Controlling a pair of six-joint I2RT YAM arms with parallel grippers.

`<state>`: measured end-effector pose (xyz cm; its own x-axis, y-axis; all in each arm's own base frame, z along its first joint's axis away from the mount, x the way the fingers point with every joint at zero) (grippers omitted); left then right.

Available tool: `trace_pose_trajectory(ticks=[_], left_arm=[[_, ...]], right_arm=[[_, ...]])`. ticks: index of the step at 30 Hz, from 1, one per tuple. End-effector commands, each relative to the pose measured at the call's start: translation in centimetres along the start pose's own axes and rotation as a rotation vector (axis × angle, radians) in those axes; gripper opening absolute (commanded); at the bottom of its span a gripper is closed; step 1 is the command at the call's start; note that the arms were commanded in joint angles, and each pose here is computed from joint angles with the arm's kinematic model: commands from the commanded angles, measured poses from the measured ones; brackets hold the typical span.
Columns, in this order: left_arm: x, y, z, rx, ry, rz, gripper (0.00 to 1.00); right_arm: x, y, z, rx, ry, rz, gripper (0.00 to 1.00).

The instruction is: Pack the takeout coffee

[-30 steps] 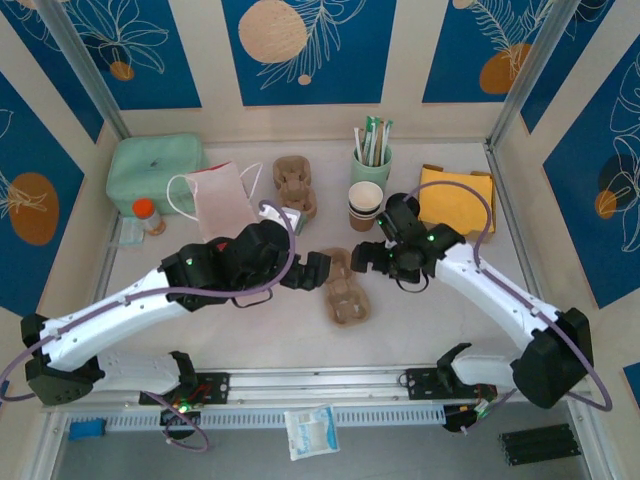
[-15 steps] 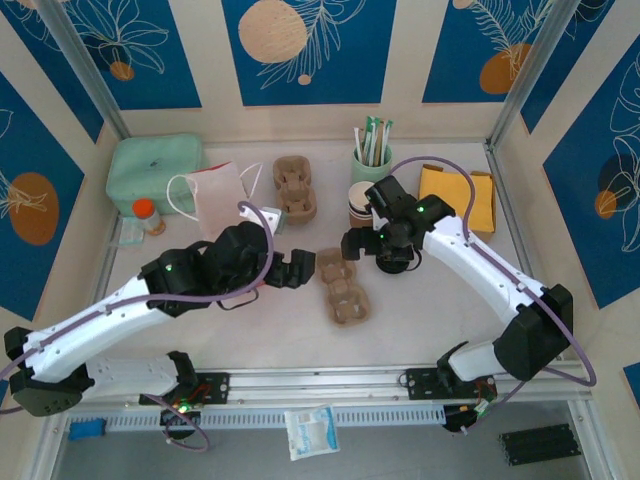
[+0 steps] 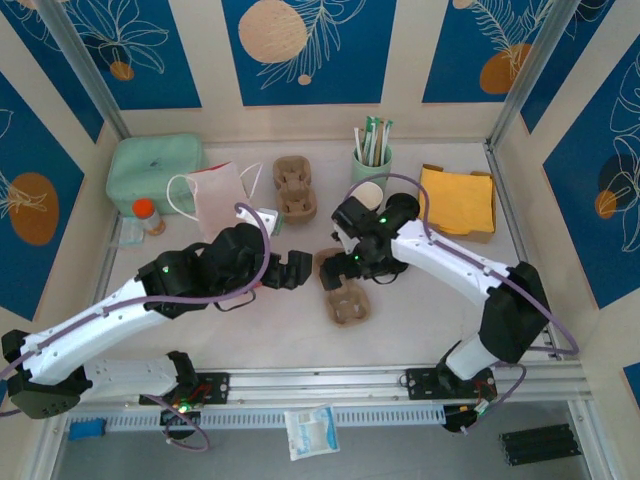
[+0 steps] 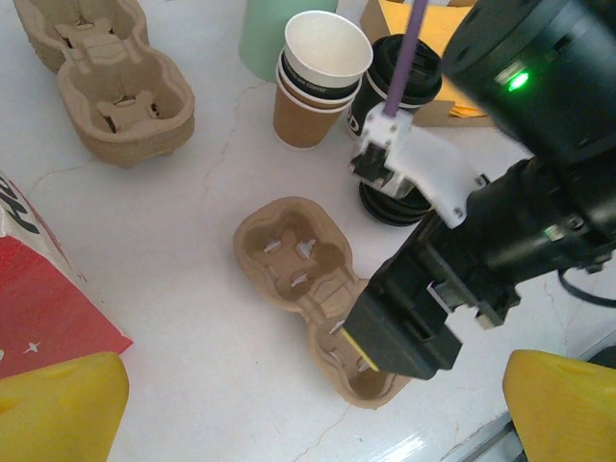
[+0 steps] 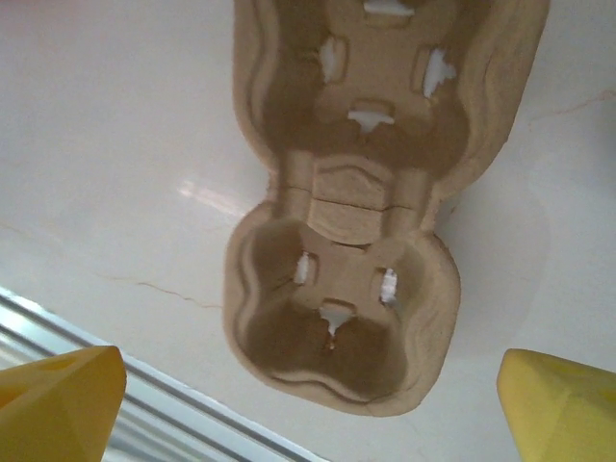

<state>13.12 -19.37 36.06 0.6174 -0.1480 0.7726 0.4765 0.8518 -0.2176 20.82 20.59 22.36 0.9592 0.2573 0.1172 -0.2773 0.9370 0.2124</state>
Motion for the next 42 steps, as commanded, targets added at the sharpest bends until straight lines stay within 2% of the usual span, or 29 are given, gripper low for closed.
trace_pose_trajectory(ticks=[1, 7, 10, 14, 17, 27, 33, 42], left_arm=[[-0.1, 0.5, 0.4, 0.009, -0.013, -0.005, 0.99], [-0.2, 0.6, 0.5, 0.009, -0.018, 0.000, 1.00], [-0.2, 0.6, 0.5, 0.008, -0.018, 0.001, 0.99], [-0.2, 0.6, 0.5, 0.005, -0.018, 0.005, 0.99], [-0.2, 0.6, 0.4, 0.004, -0.018, 0.008, 0.99], [-0.3, 0.5, 0.2, -0.003, -0.014, 0.013, 0.99], [-0.2, 0.5, 0.2, -0.004, -0.016, 0.013, 0.99], [-0.2, 0.4, 0.3, -0.004, -0.016, 0.009, 0.99]], right_arm=[[0.4, 0.1, 0.2, -0.098, -0.025, 0.035, 0.99], [1.0, 0.8, -1.2, -0.034, 0.001, 0.036, 0.98], [1.2, 1.2, -2.0, -0.009, 0.031, 0.047, 0.83], [1.7, 1.3, -2.9, -0.038, 0.062, 0.049, 0.70], [1.8, 1.5, -3.5, -0.070, 0.079, 0.050, 0.65], [2.0, 1.9, -5.1, -0.173, 0.089, 0.032, 0.63], [2.1, 1.9, -5.9, -0.217, 0.093, -0.014, 0.58], [1.9, 1.9, -6.4, -0.216, 0.087, -0.051, 0.53]])
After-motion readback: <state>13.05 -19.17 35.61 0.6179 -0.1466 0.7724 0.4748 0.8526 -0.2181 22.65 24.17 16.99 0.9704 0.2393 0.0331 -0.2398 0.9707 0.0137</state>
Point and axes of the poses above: each hand's point on the last joint's axis, 136 mm out from that joint toward the fingers, its own z axis back along the fingers, its own y axis along the line the jaws close on, x = y × z, the point moved 10 cm from there along z, back along the fingers, and after that the axes turned 6 degrees about -z, right-handed, at the moved point
